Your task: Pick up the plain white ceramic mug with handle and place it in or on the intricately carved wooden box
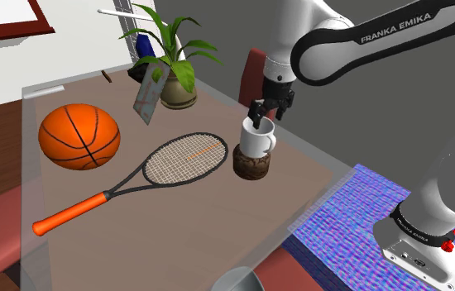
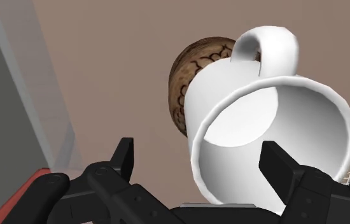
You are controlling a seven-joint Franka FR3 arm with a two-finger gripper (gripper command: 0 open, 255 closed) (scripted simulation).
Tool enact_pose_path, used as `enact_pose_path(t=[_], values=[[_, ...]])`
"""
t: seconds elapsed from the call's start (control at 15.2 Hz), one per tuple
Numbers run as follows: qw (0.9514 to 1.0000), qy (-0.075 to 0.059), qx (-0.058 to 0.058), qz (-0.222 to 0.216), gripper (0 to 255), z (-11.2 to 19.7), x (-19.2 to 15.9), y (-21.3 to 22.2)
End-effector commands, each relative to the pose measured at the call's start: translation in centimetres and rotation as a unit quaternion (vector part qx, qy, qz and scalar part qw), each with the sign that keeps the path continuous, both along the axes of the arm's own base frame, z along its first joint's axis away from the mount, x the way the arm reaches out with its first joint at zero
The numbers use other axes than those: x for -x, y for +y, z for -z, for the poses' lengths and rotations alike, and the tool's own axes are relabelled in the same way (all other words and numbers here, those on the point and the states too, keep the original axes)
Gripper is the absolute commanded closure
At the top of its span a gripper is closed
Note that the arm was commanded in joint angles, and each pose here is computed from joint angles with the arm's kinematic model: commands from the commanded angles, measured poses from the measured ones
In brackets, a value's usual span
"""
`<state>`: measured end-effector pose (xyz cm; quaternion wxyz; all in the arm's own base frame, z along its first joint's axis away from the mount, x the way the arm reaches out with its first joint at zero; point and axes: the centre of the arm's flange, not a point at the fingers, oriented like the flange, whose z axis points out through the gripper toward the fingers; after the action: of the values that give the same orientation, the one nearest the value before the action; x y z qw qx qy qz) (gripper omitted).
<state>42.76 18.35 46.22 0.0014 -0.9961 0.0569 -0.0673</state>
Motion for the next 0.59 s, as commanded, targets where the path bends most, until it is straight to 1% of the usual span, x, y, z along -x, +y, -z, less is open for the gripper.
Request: enact_pose_path(t=[0.0,0.07,0.53], values=[[1.0,0.001,0.0,0.0,0,-2.2,0.4,0.0],[1.0,0.001,0.0,0.0,0,-3.2,0.5,0.0],[1.0,0.001,0.0,0.0,0,-3.2,0.5,0.0]])
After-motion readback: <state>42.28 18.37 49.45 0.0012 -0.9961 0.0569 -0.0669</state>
